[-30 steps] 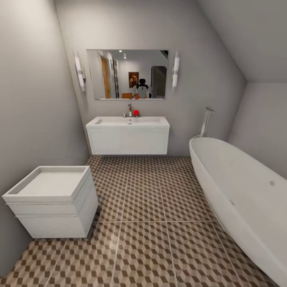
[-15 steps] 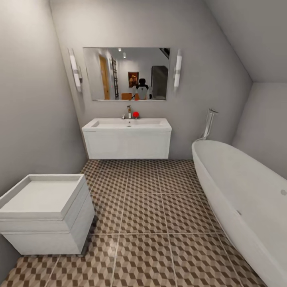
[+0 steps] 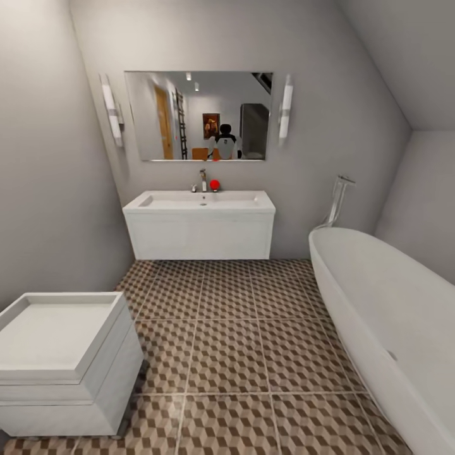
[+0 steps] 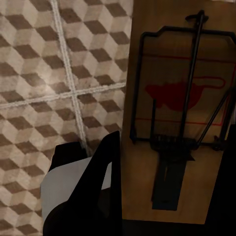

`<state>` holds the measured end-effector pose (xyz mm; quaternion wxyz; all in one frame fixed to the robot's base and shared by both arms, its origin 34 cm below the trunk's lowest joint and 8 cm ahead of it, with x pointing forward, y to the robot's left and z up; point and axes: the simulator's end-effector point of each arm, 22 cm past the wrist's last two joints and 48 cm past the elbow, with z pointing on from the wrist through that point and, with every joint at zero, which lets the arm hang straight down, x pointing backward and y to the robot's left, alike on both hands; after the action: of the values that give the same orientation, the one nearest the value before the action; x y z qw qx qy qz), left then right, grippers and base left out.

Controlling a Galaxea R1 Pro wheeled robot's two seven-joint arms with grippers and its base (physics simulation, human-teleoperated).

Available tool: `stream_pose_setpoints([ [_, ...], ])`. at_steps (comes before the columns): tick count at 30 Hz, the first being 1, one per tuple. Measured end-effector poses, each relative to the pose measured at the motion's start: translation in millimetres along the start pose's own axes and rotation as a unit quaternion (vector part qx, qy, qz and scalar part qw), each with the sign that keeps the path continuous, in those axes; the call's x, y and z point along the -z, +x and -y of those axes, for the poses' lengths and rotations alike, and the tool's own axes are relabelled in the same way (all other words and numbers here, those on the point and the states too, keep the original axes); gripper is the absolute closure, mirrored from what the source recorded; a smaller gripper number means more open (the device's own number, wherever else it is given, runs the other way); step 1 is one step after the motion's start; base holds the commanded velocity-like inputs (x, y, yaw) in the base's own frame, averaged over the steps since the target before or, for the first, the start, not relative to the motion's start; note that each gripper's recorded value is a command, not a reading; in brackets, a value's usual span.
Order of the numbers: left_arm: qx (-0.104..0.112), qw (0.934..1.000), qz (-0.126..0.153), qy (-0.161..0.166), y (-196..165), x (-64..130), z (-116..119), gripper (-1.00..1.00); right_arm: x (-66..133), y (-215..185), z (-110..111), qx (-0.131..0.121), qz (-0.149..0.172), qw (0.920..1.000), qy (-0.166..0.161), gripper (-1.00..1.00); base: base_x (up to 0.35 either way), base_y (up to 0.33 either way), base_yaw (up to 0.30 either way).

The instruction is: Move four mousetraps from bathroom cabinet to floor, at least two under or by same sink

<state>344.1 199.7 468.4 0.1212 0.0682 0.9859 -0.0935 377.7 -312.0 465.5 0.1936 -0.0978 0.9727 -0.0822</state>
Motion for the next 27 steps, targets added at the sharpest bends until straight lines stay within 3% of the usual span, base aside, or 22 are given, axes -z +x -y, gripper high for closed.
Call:
stream_pose_setpoints([
  [27, 0.000, 1.0000, 0.000, -0.001, 0.0, 0.1, -0.8, 1.00, 0.1, 1.5, -0.1, 0.000, -0.002, 1.0000, 0.000, 1.00, 0.335, 0.000, 0.000],
])
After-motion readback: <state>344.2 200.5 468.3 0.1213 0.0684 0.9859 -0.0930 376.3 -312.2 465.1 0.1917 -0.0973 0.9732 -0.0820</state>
